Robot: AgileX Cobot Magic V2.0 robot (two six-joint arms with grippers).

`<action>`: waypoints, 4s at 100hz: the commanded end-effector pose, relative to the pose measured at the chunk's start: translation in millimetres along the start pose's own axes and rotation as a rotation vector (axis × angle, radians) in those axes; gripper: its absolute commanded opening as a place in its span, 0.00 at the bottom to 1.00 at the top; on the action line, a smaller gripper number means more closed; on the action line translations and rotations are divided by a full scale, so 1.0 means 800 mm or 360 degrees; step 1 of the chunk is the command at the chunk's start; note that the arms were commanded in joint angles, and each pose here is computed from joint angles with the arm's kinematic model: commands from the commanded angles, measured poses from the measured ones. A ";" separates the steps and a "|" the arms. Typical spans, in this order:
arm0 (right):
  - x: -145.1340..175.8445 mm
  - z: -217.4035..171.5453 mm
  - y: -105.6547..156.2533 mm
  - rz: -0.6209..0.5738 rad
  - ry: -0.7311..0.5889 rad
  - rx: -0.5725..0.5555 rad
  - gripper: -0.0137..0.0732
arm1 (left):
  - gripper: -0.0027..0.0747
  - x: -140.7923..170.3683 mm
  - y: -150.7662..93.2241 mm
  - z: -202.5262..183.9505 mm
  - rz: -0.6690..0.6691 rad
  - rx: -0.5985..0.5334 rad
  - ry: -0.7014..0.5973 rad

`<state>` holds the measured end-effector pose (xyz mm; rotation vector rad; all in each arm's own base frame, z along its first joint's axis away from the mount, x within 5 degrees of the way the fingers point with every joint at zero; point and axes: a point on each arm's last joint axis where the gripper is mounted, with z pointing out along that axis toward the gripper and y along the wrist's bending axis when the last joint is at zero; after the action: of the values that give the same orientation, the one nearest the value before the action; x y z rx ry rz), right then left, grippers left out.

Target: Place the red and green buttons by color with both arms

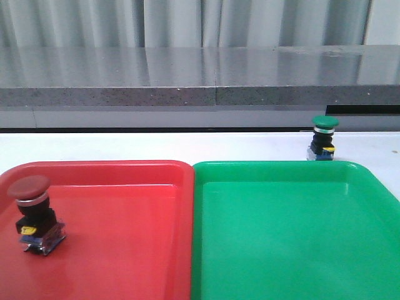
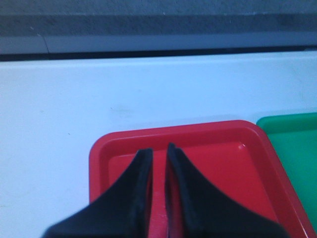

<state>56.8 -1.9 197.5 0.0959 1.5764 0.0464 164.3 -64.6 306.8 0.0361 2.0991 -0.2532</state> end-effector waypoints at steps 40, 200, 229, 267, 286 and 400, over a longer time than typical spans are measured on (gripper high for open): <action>-0.019 -0.004 0.002 -0.0030 -0.0204 -0.0013 0.08 | 0.01 -0.003 0.041 -0.092 -0.0099 -0.0207 -0.0185; -0.019 -0.004 0.002 -0.0030 -0.0204 -0.0013 0.08 | 0.01 0.146 0.078 -0.076 0.0133 -0.0216 -0.0904; -0.019 -0.004 0.002 -0.0030 -0.0202 -0.0013 0.08 | 0.01 0.173 0.081 -0.069 0.0078 -0.0186 -0.0941; -0.019 -0.004 0.002 -0.0030 -0.0202 -0.0013 0.08 | 0.01 0.176 0.080 -0.067 0.0067 -0.0169 -0.0896; -0.019 -0.004 0.002 -0.0030 -0.0202 -0.0013 0.08 | 0.01 0.176 0.080 -0.067 0.0067 -0.0169 -0.0894; -0.128 0.011 0.010 -0.0027 0.0021 0.0031 0.08 | 0.01 0.176 0.080 -0.067 0.0067 -0.0169 -0.0894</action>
<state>54.6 -2.8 270.0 0.1079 1.6137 0.0384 55.9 -2.5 197.9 -0.0427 1.6461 -0.1000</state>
